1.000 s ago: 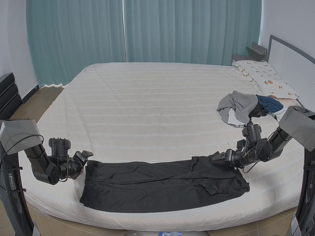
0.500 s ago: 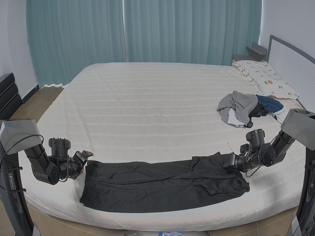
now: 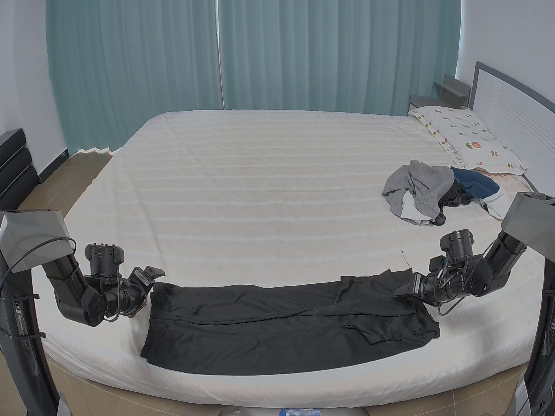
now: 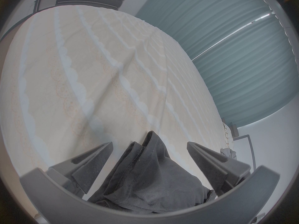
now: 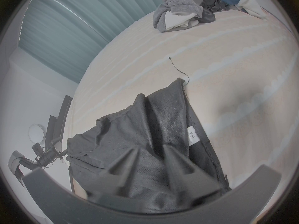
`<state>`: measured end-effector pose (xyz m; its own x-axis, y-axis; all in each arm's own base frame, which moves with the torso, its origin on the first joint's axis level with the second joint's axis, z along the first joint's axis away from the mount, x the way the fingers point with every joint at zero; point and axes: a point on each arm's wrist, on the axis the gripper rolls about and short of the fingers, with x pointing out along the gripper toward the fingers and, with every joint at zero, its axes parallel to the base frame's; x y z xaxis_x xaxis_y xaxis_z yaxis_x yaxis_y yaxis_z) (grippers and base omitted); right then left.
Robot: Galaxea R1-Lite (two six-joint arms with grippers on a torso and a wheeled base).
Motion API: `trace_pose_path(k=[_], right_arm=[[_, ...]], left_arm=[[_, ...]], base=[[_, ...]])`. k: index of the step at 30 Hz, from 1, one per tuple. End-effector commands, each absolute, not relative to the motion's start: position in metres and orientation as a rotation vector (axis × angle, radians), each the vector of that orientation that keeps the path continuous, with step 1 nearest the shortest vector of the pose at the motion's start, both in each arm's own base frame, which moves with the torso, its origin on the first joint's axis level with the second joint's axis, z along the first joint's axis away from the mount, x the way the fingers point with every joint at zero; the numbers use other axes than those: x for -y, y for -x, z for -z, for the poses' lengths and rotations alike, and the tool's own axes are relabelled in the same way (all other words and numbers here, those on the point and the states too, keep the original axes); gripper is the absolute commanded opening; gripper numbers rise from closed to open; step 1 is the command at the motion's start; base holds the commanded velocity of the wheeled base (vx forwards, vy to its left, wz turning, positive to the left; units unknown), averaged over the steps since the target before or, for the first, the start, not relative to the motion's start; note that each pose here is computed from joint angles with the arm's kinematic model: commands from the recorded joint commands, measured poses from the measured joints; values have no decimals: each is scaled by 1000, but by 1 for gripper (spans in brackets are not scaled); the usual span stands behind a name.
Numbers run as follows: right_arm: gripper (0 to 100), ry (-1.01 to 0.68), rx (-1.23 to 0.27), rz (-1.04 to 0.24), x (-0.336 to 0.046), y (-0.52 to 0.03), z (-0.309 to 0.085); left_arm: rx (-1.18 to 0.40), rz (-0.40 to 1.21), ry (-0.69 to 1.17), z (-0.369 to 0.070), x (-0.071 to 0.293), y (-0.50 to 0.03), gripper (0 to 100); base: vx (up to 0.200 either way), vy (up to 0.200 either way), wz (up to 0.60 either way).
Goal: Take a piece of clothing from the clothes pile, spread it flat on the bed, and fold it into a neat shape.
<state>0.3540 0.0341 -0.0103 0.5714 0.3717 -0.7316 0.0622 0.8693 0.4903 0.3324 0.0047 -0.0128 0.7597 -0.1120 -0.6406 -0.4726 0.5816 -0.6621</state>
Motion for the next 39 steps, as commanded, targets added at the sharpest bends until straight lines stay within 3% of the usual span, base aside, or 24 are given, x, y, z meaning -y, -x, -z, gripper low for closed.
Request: trace_pose_path(k=[1, 14, 20, 26, 39], right_arm=[[100, -528, -921, -187, -29, -350, -5], [100, -874, -863, -154, -27, -341, -10], [100, -890, -855, -150, -23, -336, 0], [100, -893, -864, -149, -23, -335, 2], [100, -896, -877, -157, -24, -334, 5]], left_arm=[[-697, -232, 945, 11, -5, -332, 100], [-711, -194, 958, 2, -5, -323, 100], [-770, -103, 962, -2, 5, -310, 100], [-820, -57, 789, 15, 9, -308, 100], [-815, -93, 754, 22, 15, -313, 100]], base=[[0, 0, 0], [0, 0, 0], [0, 0, 0], [0, 0, 0], [0, 0, 0]])
